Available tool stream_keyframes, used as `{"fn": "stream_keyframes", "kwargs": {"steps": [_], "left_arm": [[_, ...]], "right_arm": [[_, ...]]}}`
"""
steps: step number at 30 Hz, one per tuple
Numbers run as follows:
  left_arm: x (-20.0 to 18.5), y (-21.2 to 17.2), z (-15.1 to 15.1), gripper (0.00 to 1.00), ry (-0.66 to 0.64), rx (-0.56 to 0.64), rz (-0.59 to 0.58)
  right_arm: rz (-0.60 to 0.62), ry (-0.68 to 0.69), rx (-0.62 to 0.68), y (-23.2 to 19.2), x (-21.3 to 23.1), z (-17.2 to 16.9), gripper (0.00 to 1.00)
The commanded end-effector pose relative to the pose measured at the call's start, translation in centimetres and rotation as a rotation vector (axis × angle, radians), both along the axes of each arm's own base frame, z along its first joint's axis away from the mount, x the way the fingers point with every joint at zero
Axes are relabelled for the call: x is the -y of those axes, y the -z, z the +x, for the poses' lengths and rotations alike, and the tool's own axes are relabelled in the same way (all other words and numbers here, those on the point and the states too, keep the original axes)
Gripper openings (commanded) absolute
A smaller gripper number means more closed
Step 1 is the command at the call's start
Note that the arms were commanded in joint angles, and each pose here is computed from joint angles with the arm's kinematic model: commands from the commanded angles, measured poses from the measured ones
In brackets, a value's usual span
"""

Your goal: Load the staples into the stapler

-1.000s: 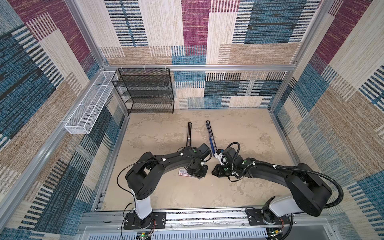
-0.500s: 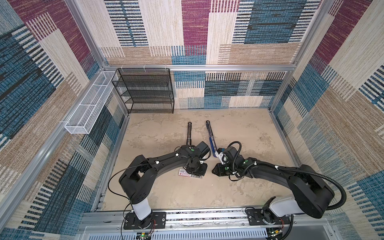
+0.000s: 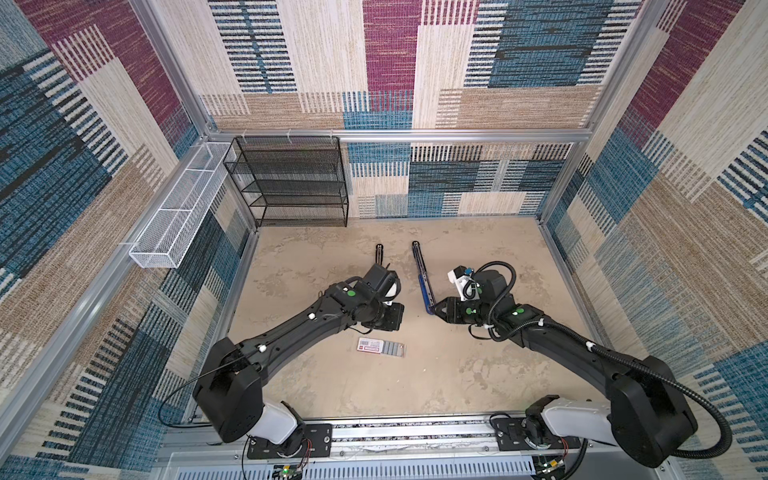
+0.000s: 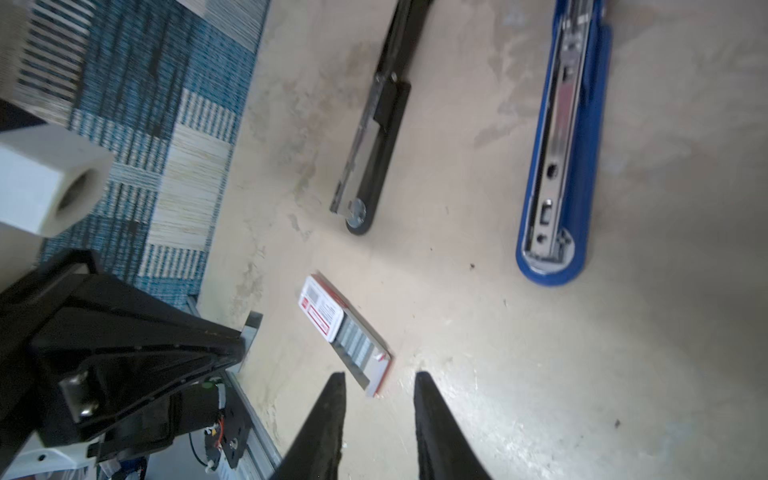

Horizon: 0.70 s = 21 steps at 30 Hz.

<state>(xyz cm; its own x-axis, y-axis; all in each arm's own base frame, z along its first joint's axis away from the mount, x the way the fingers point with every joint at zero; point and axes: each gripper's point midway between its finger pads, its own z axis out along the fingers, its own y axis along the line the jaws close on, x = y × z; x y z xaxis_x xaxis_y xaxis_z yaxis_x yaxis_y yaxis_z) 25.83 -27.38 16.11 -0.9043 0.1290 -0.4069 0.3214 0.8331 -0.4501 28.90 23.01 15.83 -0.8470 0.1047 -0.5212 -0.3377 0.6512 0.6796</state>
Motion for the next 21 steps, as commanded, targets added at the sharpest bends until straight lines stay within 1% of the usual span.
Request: {"fn": "stream_keyframes", "kwargs": {"steps": [1, 6, 11, 16, 17, 21], "left_arm": [[1.9, -4.9, 1.9, 0.0, -0.037, 0.1, -0.253], [2.1, -9.6, 2.1, 0.0, -0.026, 0.206, -0.472], [2.5, -12.3, 1.5, 0.0, 0.02, 0.255, -0.65], [3.0, -13.4, 0.7, 0.0, 0.068, 0.275, -0.748], [3.3, -13.8, 0.1, 0.0, 0.103, 0.269, -0.776], [3.7, -14.4, -0.6, 0.0, 0.151, 0.269, -0.833]], "right_arm": [[0.179, -0.088, 0.088, -4.8, -1.2, 0.5, 0.34], [0.352, -0.191, 0.157, -9.3, -2.1, 0.4, 0.36], [0.481, -0.296, 0.185, -12.0, -3.0, -0.7, 0.37], [0.552, -0.369, 0.207, -13.7, -3.2, -1.9, 0.43], [0.562, -0.378, 0.211, -13.9, -3.2, -2.1, 0.44], [0.577, -0.39, 0.225, -14.5, -3.2, -2.3, 0.44]]}}
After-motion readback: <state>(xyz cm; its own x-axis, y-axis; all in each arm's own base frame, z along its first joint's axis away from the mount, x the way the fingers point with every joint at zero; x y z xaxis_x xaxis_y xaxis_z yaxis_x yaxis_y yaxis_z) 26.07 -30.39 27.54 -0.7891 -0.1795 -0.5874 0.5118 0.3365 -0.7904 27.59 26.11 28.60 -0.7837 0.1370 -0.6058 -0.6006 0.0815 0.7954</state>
